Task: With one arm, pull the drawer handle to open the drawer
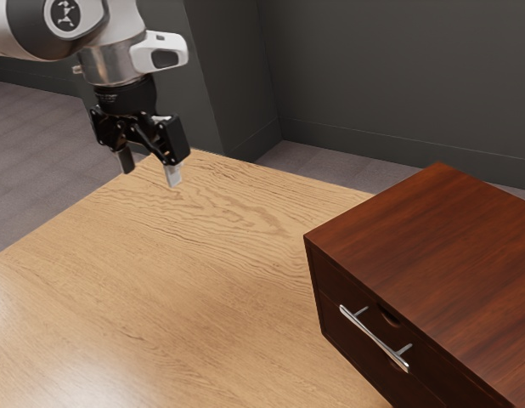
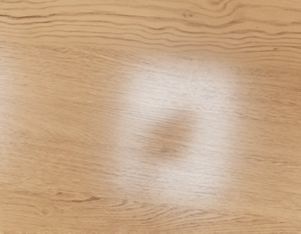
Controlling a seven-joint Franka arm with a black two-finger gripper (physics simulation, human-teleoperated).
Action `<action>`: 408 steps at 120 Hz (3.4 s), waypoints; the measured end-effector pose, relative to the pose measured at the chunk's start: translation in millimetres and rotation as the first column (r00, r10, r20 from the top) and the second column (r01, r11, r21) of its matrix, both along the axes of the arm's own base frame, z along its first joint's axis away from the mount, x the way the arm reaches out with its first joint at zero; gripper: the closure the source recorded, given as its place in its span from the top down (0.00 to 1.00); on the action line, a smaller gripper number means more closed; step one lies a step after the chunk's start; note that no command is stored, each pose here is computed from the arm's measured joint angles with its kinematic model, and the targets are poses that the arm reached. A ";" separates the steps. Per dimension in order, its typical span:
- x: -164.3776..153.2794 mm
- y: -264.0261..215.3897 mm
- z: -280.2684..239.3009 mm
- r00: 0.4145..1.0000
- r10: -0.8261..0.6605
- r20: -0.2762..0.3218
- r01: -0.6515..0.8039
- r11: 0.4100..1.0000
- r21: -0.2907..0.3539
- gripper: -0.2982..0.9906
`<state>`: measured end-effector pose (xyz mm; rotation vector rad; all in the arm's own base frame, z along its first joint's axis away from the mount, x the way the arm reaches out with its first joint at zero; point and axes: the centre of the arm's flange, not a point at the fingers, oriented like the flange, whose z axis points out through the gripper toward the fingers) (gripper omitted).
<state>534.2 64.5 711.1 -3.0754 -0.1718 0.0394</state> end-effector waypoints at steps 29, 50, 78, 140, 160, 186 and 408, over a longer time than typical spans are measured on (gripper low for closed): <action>-0.2 -2.3 -0.1 1.000 -0.007 -0.003 0.007 1.000 0.001 0.77; -11.0 -3.9 35.5 0.998 -0.008 0.062 0.007 1.000 0.004 0.77; -60.3 -20.0 117.6 0.980 -0.015 0.196 0.014 1.000 0.003 0.77; -42.9 -69.4 97.6 0.982 -0.074 0.173 0.073 0.997 0.012 0.77; -20.5 -56.7 68.5 0.988 -0.039 0.150 0.035 0.999 0.027 0.77; 2.8 -29.6 26.5 0.992 -0.006 0.126 0.004 1.000 0.011 0.77; -220.2 -370.2 -84.0 -0.215 -0.968 -0.129 0.920 -0.245 0.304 0.77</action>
